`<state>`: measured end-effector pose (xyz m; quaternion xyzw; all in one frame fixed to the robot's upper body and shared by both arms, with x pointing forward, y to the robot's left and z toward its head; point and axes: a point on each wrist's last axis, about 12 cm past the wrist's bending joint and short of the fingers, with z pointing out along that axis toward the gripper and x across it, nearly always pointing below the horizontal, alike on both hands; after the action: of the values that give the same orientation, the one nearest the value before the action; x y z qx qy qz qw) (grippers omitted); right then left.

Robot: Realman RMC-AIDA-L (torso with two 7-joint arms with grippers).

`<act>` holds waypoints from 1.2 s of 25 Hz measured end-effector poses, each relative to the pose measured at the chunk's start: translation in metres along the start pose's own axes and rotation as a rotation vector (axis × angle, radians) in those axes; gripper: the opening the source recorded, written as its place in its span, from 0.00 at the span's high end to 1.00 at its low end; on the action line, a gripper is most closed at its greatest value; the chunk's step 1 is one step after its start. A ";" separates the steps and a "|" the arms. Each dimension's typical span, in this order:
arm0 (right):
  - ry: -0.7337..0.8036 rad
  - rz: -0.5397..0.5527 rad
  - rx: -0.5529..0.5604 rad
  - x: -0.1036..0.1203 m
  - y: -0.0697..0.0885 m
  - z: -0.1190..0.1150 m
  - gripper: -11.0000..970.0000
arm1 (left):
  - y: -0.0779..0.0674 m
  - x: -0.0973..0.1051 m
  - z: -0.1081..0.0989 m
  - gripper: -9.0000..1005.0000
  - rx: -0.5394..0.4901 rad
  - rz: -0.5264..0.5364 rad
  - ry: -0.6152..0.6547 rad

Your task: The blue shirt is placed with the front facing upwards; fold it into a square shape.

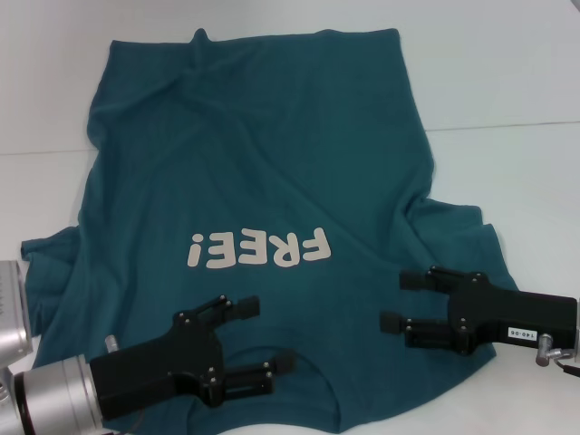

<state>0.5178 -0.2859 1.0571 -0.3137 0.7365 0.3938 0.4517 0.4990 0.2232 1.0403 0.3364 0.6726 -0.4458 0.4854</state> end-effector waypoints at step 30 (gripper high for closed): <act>-0.009 0.005 0.010 -0.002 -0.002 0.002 0.09 | 0.047 -0.011 -0.045 0.08 -0.411 -0.201 -0.127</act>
<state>0.5205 -0.2851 1.0578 -0.3079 0.7373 0.3925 0.4556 0.5280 0.2819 1.0436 0.1330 0.7474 -0.3658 0.5384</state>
